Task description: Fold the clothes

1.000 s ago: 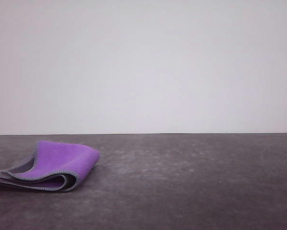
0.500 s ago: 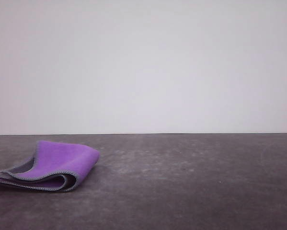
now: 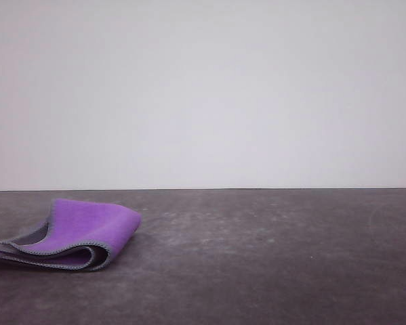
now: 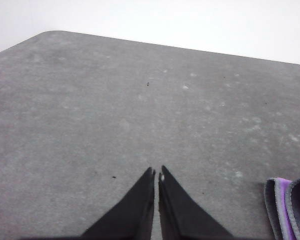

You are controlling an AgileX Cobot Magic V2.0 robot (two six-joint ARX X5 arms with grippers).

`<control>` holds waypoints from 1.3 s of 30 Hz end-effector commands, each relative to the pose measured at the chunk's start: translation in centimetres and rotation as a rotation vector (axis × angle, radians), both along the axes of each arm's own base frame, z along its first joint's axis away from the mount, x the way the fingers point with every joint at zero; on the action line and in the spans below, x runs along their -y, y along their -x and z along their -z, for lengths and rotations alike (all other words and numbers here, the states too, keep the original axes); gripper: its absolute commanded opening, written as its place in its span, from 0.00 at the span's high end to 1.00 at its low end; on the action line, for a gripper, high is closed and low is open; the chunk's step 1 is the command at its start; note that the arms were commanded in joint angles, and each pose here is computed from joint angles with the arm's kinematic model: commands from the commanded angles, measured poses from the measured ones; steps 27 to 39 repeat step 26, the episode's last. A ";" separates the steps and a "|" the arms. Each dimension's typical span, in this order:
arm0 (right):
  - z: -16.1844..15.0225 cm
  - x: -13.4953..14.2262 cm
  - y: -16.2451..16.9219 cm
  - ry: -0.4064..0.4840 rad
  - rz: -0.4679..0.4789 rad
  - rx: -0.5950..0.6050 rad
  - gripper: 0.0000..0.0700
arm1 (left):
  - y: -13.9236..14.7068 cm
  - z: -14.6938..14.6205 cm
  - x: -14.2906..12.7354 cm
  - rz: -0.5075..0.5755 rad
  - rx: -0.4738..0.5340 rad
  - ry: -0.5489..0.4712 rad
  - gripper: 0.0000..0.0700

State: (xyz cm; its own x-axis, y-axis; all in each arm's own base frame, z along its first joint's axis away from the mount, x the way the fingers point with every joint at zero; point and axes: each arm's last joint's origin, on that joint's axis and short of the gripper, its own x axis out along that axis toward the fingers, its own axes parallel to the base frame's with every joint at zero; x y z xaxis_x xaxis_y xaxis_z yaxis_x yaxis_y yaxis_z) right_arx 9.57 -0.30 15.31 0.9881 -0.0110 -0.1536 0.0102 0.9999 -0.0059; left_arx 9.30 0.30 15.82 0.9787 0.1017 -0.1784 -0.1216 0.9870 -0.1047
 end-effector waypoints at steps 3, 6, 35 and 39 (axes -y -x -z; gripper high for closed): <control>0.1 0.0 0.0 -0.003 0.003 0.007 0.99 | 0.0 0.6 0.0 -0.004 -0.032 0.006 0.99; 0.1 0.0 0.0 -0.003 0.003 0.007 0.99 | 0.0 0.6 0.0 -0.004 -0.032 0.006 0.99; 0.1 0.0 0.0 -0.003 0.003 0.007 0.99 | 0.0 0.6 0.0 -0.004 -0.032 0.006 0.99; 0.1 0.0 0.0 -0.003 0.003 0.007 0.99 | 0.0 0.6 0.0 -0.004 -0.032 0.006 0.99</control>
